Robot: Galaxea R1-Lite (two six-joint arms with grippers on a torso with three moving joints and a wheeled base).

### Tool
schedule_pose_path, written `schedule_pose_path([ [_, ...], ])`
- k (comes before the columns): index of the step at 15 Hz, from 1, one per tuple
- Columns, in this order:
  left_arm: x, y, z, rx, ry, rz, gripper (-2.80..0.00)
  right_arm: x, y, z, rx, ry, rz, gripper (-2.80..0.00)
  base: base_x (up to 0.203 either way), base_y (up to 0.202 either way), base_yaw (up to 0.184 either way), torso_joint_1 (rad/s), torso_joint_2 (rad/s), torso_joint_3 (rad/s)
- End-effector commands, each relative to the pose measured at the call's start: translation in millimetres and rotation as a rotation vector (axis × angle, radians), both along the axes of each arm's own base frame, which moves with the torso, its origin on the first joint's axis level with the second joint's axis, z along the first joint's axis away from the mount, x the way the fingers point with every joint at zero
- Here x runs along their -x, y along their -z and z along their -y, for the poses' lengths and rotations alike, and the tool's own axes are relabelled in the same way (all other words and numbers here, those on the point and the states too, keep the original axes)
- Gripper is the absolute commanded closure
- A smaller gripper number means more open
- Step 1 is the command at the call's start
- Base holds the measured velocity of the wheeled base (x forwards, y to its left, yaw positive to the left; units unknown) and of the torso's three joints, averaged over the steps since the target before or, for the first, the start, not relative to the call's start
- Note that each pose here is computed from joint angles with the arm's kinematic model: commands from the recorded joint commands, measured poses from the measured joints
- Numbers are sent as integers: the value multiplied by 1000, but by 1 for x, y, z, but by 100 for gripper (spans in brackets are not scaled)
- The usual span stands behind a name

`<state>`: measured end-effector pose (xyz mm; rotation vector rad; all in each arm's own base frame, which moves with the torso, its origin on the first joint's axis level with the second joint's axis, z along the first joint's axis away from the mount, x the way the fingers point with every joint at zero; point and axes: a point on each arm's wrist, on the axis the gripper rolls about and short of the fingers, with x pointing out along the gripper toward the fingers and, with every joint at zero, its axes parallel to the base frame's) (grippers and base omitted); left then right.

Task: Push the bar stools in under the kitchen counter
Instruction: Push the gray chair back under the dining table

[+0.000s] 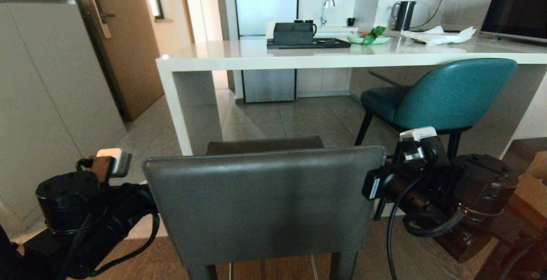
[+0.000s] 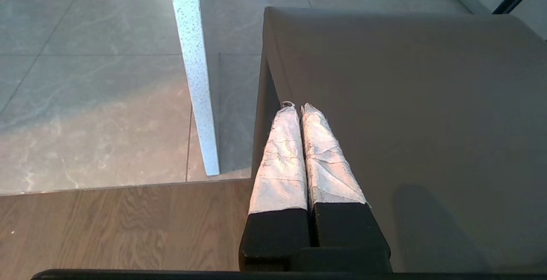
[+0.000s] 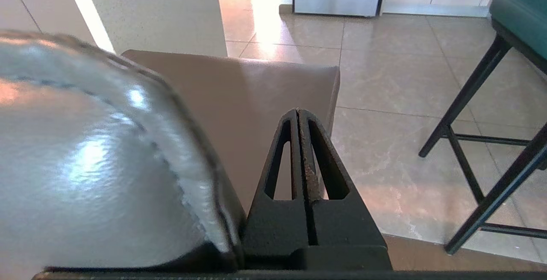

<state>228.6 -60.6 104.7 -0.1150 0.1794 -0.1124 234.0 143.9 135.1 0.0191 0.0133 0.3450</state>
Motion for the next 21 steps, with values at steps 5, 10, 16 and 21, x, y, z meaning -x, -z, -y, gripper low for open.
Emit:
schedule_pose_path([
  [5,21,-1,-35,-1,-117,-9,0,-1,0,-1,-7,0,8,0,0,0,0,0,0,0],
  [10,36,-16,-28,24,-13,55,0,-2,0,-1,-5,1,8,0,0,0,0,0,0,0],
  [16,27,2,17,-14,61,-16,0,-3,3,-2,3,1,-2,0,0,0,0,0,0,0],
  [21,-2,5,20,-5,6,25,0,-9,8,-7,15,0,-10,0,0,0,0,0,0,0],
])
